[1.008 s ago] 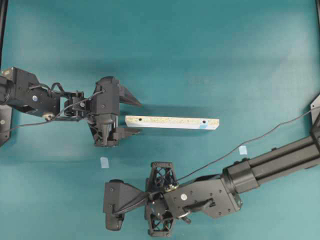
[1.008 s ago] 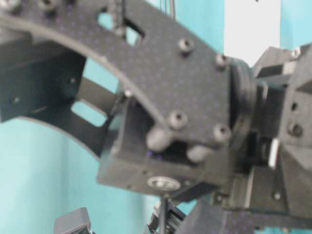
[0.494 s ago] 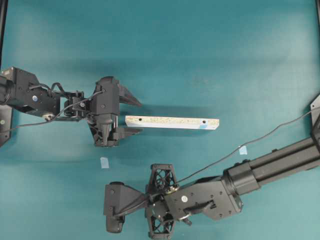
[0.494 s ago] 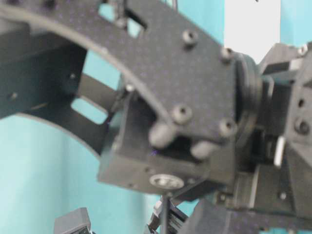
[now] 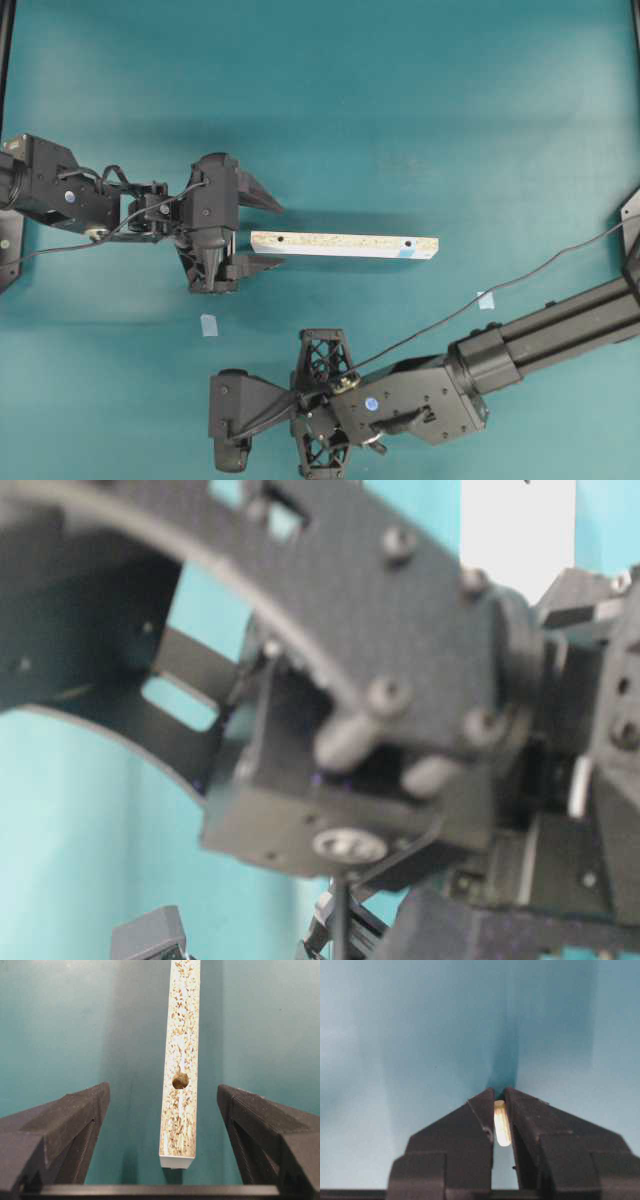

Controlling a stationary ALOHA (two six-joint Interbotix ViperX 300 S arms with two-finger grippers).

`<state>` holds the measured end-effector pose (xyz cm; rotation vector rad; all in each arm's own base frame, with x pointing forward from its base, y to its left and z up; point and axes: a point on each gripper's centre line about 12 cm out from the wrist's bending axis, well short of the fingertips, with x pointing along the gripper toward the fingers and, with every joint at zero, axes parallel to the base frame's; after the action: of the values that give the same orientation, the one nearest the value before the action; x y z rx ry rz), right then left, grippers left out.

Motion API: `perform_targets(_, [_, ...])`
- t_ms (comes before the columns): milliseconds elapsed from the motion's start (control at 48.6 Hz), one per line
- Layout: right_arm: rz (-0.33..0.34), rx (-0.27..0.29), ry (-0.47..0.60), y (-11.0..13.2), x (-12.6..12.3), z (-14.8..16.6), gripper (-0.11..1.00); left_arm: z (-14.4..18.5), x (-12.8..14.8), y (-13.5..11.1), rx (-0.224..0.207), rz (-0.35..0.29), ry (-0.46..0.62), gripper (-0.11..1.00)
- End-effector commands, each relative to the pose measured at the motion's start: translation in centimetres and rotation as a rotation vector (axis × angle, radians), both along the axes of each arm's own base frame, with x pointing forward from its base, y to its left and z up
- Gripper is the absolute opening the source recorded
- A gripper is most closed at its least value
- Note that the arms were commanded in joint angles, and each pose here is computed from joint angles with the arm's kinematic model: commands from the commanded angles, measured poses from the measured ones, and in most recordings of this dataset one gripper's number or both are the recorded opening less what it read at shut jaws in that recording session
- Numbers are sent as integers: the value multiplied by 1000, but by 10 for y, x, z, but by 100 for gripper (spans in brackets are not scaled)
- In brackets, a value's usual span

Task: Insert the rod into the hole on the wooden board.
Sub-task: 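Lift the peg with the right gripper and carry it toward the board's right end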

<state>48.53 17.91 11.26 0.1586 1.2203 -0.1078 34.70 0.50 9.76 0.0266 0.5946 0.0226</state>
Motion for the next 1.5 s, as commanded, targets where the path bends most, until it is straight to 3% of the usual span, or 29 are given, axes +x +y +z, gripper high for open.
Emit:
perform_targets(0, [13,-21,-77,-8,5,33,12,12,6,-1,5,-6,-41,95])
perform_targets(165, [24,-31,-127,-11,4,57,12,12,6,-1,5,-6,-40,95])
perform_targets(679, [-15,16,-253,-41,-17,121,12,12,6,-1,5,-6,-38,95])
perform_targets(926, [-12,120,-506,-66,-25,147,12,12,6,-3,5,-13,-38,95])
perform_targets(1193, [-17,270,-810,-99,-53,142,12,10,4,-15,3,-44,-18,95])
perform_targets(1337, [-35,297,-888,-118,-76,137,12,9,2,-20,2,-61,8,95])
perform_targets(1481, [-44,282,-891,-130,-98,132,12,12,1,-21,1,-62,2,95])
